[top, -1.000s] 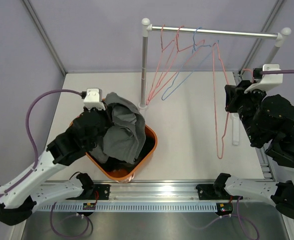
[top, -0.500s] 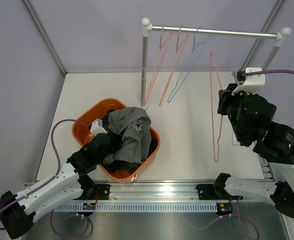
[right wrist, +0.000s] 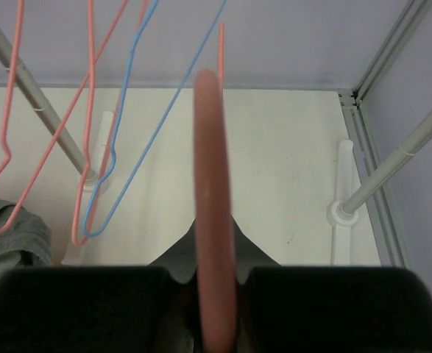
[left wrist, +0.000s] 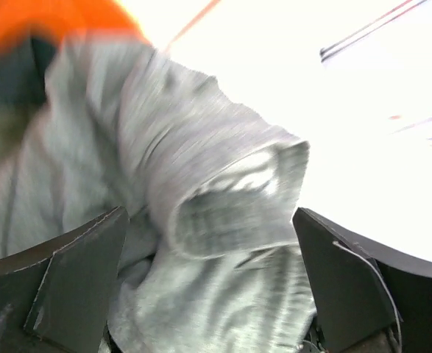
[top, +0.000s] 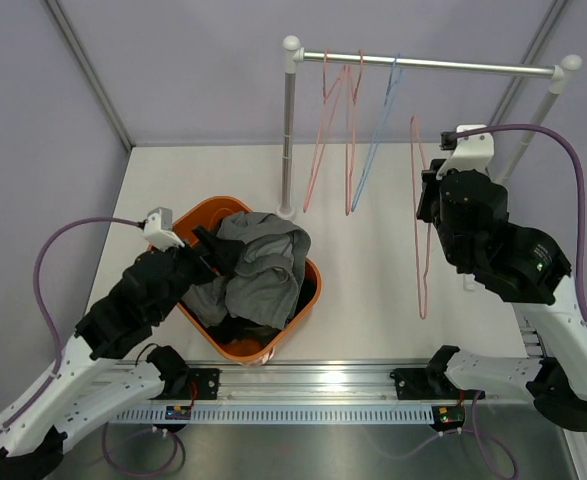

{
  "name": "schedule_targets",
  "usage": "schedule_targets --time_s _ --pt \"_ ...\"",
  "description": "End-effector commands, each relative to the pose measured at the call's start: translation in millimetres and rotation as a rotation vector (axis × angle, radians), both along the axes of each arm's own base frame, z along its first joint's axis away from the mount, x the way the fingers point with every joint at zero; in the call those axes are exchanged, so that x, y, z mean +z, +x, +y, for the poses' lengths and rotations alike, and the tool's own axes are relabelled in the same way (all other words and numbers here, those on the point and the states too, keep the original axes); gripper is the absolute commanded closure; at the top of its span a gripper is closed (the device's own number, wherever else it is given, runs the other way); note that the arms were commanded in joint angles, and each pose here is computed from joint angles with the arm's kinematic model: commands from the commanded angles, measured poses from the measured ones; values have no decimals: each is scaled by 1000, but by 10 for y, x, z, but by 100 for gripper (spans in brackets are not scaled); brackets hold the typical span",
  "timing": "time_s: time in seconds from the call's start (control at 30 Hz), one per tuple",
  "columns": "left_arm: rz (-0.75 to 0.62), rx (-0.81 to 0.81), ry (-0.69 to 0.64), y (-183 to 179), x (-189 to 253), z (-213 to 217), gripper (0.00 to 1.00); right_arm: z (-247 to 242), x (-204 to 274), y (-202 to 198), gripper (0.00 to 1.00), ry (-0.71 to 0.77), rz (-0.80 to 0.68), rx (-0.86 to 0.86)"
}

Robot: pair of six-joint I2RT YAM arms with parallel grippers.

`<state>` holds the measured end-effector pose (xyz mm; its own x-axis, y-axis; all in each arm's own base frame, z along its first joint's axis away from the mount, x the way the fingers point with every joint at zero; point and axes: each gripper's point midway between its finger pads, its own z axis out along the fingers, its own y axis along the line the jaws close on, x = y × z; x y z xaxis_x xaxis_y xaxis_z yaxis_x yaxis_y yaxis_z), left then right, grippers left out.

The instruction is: Remove the shorts from the hanger

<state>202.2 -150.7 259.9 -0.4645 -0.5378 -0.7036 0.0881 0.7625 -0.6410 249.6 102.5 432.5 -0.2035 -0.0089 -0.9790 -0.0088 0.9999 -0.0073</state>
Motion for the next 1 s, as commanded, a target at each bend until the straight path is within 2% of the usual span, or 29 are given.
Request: schedule_targets --time_s 0.0,0.2,0.23,0.37,0.5,0.63,0.83,0.97 --pt "-125 -5 129 26 488 158 1 -189 120 47 100 58 -9 -52" --pt "-240 -88 227 69 827 85 1 -426 172 316 100 68 -11 -73" --pt "-271 -118 263 69 889 64 1 -327 156 405 100 74 -1 -20" --pt "-273 -195 348 92 880 -38 1 -337 206 699 100 86 -11 50" --pt "-294 -207 399 118 855 -28 1 -407 304 1005 100 135 -44 122" --pt "-314 -209 433 110 796 14 1 -527 303 1284 100 157 -9 154" --pt "-296 -228 469 94 570 32 1 -601 553 1339 100 121 -69 162" --pt "-282 -242 484 90 481 20 1 -562 551 1390 100 105 -70 190"
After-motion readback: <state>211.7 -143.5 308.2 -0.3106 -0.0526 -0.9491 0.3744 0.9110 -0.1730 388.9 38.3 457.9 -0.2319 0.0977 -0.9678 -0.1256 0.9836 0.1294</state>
